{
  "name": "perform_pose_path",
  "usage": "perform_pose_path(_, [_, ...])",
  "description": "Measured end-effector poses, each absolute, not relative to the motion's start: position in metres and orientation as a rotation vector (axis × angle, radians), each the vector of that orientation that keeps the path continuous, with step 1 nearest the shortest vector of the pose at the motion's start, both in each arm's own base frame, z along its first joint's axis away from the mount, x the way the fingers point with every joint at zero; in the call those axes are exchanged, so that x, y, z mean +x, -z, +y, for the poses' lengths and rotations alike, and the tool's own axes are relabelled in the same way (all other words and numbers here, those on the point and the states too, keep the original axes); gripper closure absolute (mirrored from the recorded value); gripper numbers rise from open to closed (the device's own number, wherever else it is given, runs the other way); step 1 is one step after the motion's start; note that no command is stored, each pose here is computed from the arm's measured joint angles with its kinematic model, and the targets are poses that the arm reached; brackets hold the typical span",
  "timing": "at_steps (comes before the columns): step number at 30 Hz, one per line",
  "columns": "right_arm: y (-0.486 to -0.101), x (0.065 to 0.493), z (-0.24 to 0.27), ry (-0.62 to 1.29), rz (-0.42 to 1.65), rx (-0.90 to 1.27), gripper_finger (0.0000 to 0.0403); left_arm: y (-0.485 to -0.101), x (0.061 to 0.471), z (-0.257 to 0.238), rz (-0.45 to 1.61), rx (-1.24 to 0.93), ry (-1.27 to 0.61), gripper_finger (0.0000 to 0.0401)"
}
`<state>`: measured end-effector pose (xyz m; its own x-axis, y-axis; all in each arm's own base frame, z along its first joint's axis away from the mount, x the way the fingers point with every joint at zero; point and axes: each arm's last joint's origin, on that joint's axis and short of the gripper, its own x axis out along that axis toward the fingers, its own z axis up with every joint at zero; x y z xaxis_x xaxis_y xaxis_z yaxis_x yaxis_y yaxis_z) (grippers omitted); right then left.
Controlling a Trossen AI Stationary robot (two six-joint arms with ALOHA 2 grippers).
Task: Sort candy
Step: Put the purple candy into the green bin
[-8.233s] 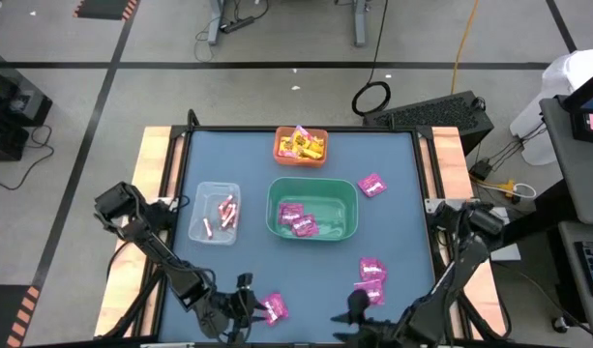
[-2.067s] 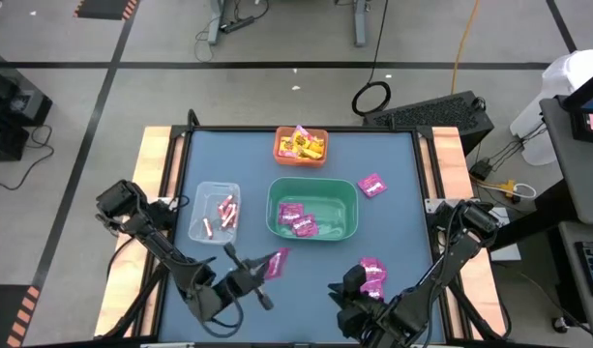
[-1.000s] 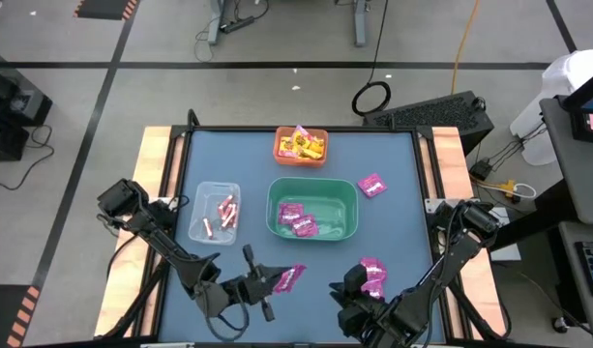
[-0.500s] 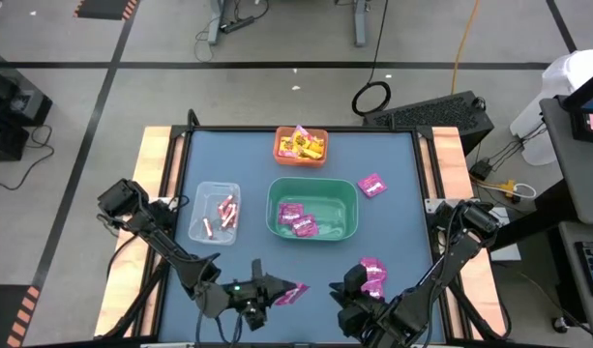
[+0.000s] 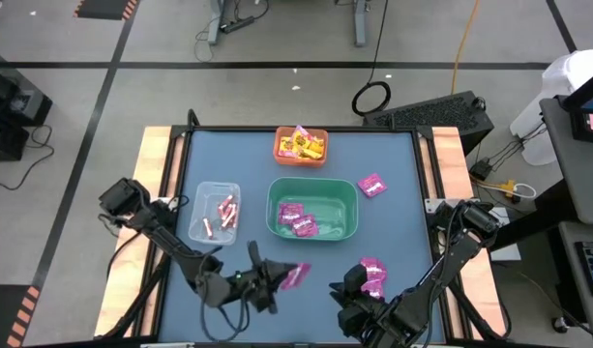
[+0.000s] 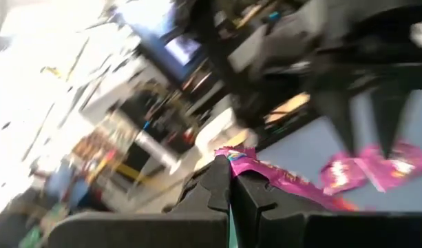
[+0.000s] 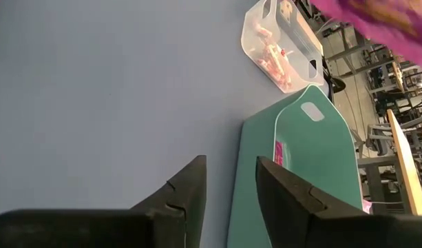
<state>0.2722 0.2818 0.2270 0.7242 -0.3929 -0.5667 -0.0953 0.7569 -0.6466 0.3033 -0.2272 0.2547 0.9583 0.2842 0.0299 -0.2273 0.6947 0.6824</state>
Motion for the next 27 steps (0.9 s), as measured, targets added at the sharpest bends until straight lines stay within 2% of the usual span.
perform_pose_path(8, [-0.227, 0.272, 0.282, 0.186, 0.755, -0.694, 0.0287, -0.256, 0.324, -0.184, 0.196, 0.650, -0.638, 0.0401])
perform_pose_path(17, [-0.226, 0.269, 0.280, 0.199, 0.777, -0.703, 0.0287, -0.248, 0.350, -0.125, 0.201, 0.416, -0.840, 0.0401])
perform_pose_path(22, [-0.224, 0.265, 0.277, 0.212, 0.813, -0.687, 0.0287, -0.240, 0.356, -0.107, 0.175, 0.259, -0.835, 0.0401])
perform_pose_path(27, [-0.223, 0.263, 0.278, 0.199, 0.839, -0.647, 0.0287, -0.225, 0.363, -0.080, 0.242, -0.058, -0.621, 0.0401])
